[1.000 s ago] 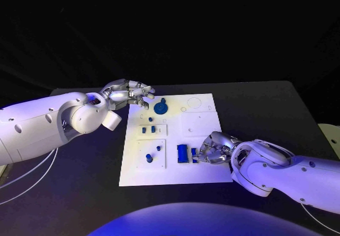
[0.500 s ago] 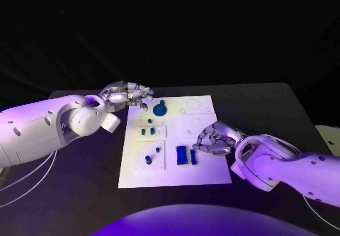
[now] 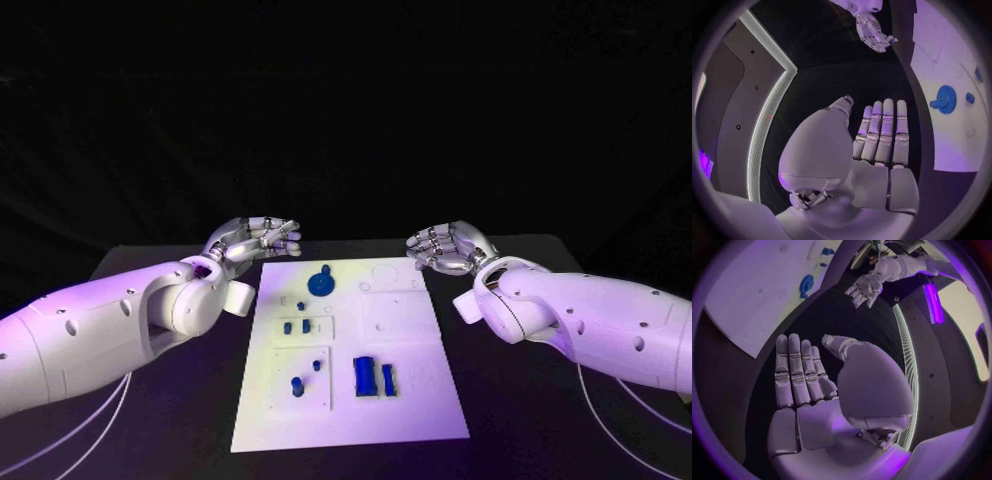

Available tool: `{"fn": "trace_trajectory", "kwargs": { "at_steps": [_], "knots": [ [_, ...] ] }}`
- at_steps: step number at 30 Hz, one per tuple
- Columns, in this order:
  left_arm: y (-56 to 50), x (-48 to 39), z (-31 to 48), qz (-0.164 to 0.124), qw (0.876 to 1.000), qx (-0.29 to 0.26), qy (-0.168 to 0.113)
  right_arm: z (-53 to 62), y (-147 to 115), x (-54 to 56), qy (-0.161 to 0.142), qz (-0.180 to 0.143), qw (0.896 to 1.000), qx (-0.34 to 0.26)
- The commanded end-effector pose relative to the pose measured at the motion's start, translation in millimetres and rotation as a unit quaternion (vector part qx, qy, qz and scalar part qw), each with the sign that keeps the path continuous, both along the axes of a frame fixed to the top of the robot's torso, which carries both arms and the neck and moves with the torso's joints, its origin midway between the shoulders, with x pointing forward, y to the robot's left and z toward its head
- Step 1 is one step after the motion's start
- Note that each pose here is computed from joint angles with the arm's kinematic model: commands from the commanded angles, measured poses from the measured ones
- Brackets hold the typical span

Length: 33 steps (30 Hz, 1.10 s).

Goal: Assemble the parts on the task board

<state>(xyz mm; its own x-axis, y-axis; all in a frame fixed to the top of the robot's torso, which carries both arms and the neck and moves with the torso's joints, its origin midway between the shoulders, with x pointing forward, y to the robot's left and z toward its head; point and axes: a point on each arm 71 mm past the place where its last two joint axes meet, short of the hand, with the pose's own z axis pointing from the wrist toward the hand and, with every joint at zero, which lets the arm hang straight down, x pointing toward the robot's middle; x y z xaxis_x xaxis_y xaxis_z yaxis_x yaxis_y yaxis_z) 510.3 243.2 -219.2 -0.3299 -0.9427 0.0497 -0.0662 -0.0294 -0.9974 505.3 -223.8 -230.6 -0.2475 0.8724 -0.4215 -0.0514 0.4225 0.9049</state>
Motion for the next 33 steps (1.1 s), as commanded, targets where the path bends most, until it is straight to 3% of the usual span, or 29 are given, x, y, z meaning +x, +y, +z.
{"fn": "trace_trajectory", "kwargs": {
  "at_steps": [1, 7, 8, 13, 20, 27, 33],
  "knots": [
    [8.2, 11.7, 1.2, 0.093, 0.994, -0.021, -0.056, -0.5, -13, 21.4, 0.012, 0.004, 0.993, 0.121],
    [4.1, 20.9, -8.6, 0.12, 0.991, -0.028, -0.056, -1.5, -20, 39.4, 0.006, -0.01, 0.989, 0.145],
    [1.2, 18.2, -9.4, 0.076, 0.997, -0.01, -0.033, -3.0, -24, 35.9, 0.004, -0.035, 0.997, 0.072],
    [-3.3, 13.7, -9.9, 0.082, 0.996, -0.008, -0.032, -3.6, -19, 30.1, 0.002, -0.04, 0.995, 0.087],
    [-19.3, -3.9, -10.7, 0.106, 0.994, -0.002, -0.031, -3.5, 0, 7.2, -0.004, -0.064, 0.988, 0.14],
    [-40.8, -32.7, -8.0, 0.142, 0.989, 0.009, -0.03, 2.1, 23, -27.3, -0.003, -0.102, 0.974, 0.201],
    [-49.5, -46.4, -5.5, 0.157, 0.987, 0.014, -0.029, 6.0, 31, -42.1, 0.0, -0.118, 0.968, 0.221]
  ]
}}
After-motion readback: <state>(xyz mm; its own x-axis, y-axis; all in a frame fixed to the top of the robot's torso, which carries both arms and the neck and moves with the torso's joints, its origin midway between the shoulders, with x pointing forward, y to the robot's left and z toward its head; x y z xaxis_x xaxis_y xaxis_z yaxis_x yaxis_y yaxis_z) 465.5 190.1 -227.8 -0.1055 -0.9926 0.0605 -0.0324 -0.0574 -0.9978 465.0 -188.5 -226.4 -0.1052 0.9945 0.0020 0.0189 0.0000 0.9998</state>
